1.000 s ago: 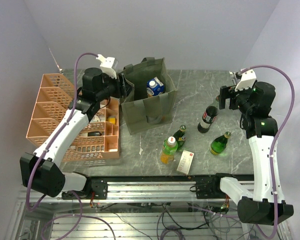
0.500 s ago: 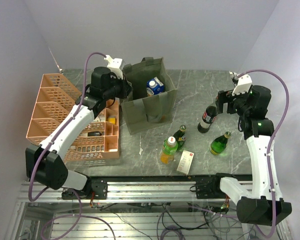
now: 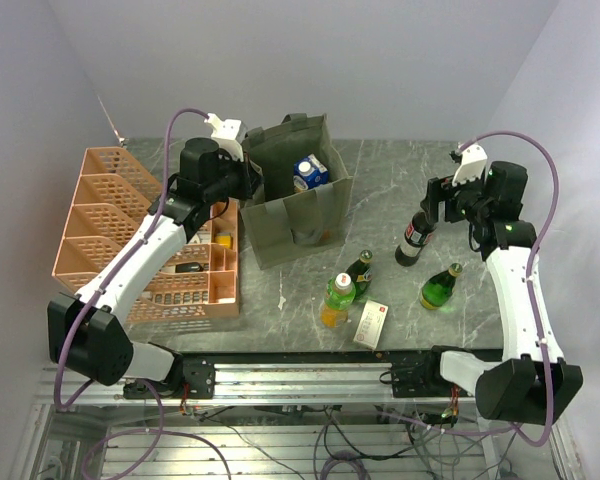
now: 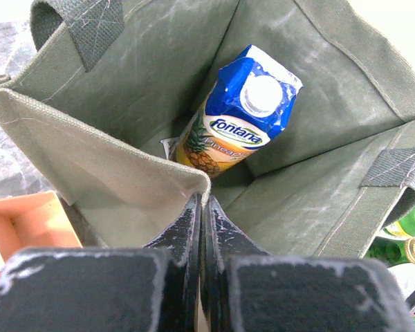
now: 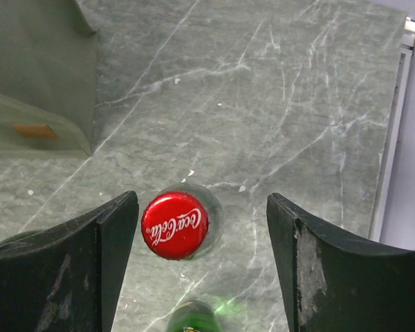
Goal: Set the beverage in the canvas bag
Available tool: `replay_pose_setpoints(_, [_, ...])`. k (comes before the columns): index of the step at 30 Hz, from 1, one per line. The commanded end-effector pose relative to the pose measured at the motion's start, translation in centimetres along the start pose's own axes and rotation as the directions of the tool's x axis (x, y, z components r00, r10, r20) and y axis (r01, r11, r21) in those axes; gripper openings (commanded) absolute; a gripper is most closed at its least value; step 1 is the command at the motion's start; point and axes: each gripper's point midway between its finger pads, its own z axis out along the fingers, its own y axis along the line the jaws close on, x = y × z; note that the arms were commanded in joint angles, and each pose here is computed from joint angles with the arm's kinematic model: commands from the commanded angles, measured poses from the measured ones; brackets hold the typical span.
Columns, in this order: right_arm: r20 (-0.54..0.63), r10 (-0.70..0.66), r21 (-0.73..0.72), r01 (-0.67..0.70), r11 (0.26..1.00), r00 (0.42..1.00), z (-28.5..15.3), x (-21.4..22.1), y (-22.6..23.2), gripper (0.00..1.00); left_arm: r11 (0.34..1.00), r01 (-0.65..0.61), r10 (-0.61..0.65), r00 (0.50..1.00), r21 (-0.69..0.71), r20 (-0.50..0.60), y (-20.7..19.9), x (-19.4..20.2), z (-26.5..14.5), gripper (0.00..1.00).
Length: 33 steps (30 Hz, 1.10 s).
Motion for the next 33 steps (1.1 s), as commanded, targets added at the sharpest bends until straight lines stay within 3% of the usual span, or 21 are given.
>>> replay_pose_setpoints(1, [0.039, -0.007, -0.038, 0.008, 0.999, 0.999, 0.5, -0.9, 0.3, 0.73, 0.998, 0.001, -0.002, 1.000, 0.063, 0.027, -1.2, -0.6, 0.0, 0.07])
replay_pose_setpoints(25, [0.033, 0.003, -0.071, -0.001, 0.997, 0.999, 0.4, -0.1, 1.1, 0.44, 0.998, -0.018, 0.016, 0.999, 0.064, 0.039, -1.4, -1.3, -0.3, 0.07])
replay_pose_setpoints(29, [0.036, 0.001, -0.081, 0.002, 0.997, 0.999, 0.5, -0.7, 1.1, 0.36, 0.998, -0.017, 0.015, 0.999, 0.061, 0.034, -1.2, -1.1, 0.0, 0.07])
replay_pose_setpoints(33, [0.033, -0.004, -0.090, 0.007, 0.996, 0.999, 0.6, -1.9, 0.9, 0.16, 0.998, -0.031, 0.030, 0.999, 0.056, 0.028, -1.1, -1.1, 0.0, 0.07])
